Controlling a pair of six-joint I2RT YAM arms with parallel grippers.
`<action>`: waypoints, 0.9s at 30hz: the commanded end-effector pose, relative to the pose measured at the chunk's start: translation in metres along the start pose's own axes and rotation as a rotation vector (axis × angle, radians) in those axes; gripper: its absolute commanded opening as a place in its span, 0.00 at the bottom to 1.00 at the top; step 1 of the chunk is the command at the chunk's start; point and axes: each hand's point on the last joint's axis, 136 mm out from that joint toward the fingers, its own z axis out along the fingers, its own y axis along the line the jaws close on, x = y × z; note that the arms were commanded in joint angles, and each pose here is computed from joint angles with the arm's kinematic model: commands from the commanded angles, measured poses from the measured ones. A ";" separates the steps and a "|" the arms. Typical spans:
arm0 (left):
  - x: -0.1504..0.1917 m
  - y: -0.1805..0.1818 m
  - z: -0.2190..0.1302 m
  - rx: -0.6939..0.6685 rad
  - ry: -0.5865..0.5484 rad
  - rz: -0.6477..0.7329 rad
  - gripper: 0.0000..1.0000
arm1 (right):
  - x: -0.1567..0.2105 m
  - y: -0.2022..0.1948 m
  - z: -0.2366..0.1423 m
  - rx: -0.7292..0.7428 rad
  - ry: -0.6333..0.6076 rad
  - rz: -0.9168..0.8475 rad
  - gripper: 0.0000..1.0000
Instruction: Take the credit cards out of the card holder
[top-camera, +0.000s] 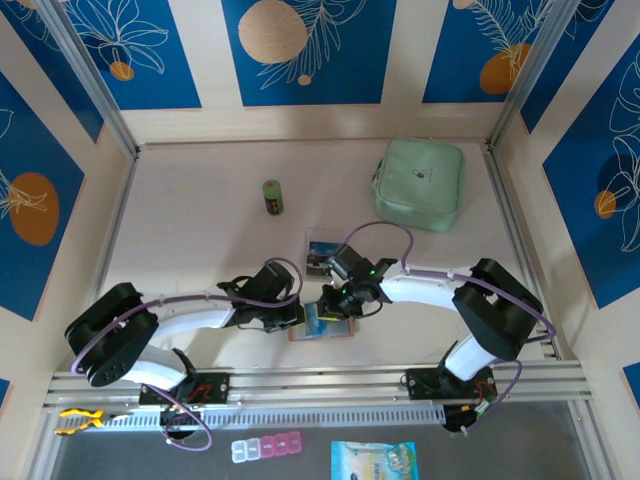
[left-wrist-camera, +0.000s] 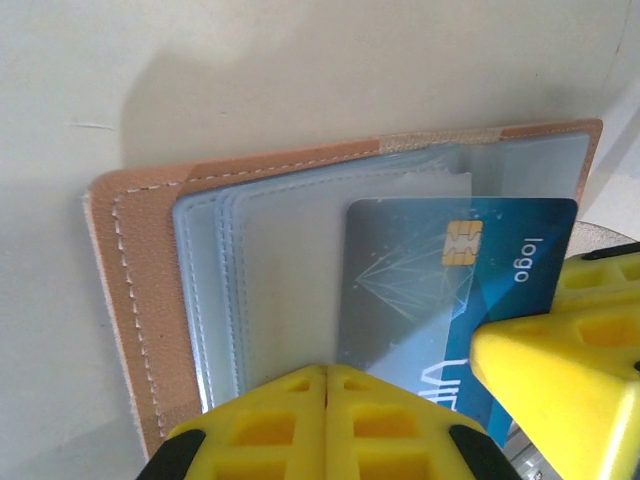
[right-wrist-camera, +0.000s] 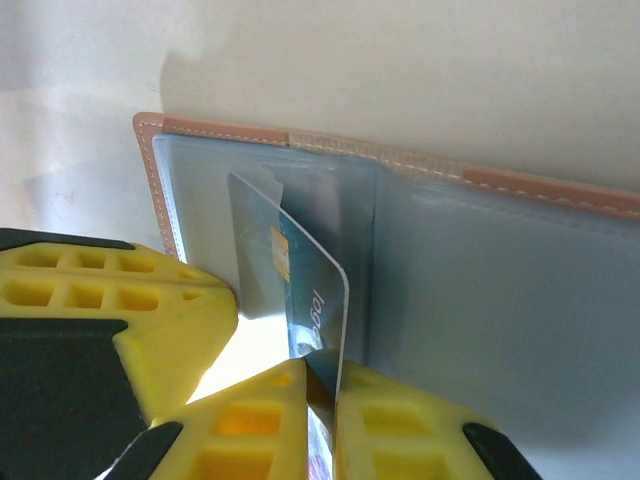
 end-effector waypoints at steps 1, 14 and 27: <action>0.006 0.014 0.002 -0.059 0.012 0.010 0.01 | 0.004 -0.018 -0.009 0.098 0.000 -0.007 0.12; 0.005 0.014 0.002 -0.057 0.010 0.007 0.01 | -0.001 -0.018 -0.025 0.165 -0.018 -0.046 0.11; 0.005 0.014 0.002 -0.055 0.008 0.006 0.01 | -0.002 -0.014 -0.026 0.207 -0.018 -0.057 0.11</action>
